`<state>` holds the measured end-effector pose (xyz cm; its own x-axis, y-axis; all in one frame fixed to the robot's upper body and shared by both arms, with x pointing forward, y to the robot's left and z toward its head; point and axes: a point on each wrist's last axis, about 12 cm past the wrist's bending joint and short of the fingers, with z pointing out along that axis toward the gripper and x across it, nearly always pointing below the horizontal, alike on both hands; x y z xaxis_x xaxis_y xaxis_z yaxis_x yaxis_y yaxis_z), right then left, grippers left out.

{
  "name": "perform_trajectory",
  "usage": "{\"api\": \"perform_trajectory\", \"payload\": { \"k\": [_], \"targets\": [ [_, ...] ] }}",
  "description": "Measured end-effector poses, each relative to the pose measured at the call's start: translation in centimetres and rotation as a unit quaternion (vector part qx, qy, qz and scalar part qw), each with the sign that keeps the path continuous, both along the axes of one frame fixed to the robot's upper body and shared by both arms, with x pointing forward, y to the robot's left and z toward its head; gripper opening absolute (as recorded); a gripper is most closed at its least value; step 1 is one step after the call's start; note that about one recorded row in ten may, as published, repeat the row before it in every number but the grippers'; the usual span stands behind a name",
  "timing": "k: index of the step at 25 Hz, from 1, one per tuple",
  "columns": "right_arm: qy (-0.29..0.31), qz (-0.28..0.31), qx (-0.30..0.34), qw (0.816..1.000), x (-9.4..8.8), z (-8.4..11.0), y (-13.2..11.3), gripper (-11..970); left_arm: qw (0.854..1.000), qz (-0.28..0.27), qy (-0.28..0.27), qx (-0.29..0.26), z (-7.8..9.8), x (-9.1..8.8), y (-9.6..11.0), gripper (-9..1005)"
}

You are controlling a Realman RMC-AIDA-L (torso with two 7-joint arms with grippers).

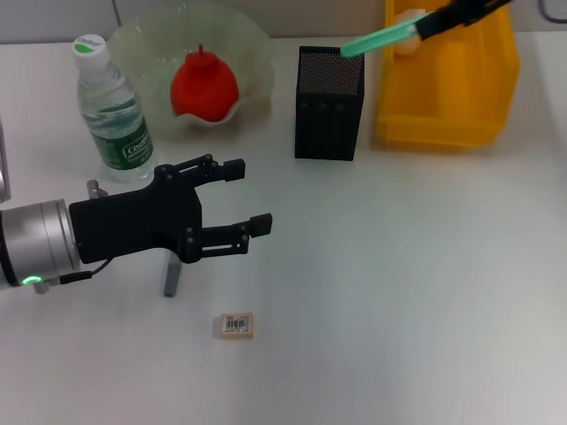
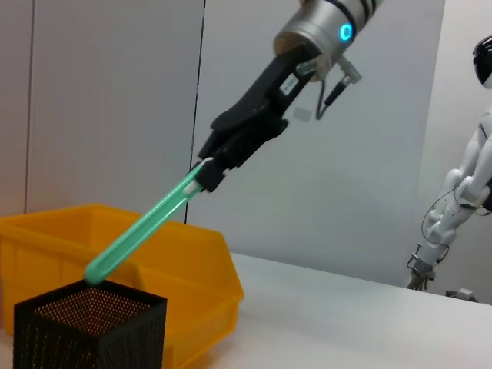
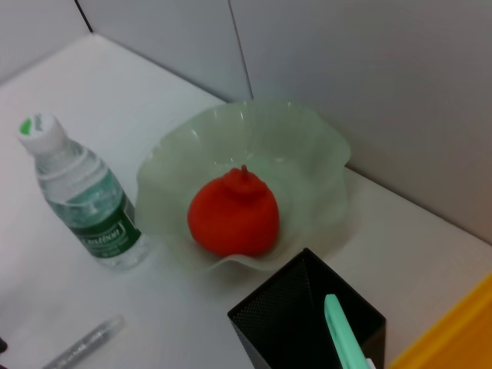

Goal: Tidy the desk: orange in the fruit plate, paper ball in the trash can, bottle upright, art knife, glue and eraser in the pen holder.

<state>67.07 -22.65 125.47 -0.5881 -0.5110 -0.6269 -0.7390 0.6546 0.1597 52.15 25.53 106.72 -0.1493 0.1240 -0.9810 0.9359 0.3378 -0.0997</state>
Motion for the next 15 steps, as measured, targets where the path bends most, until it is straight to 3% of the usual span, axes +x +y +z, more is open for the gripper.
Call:
{"api": "perform_trajectory", "payload": {
  "k": [7, 15],
  "targets": [
    [-0.005, 0.02, -0.049, 0.999, 0.9, -1.1, 3.9, 142, 1.0, 0.004, -0.004, -0.003, 0.0, 0.0, -0.1, 841],
    [-0.01, 0.022, -0.082, 0.996, 1.0, -2.3, 5.9, 143, 1.0, 0.009, -0.005, -0.008, 0.1, 0.1, -0.2, 841]
  ]
}}
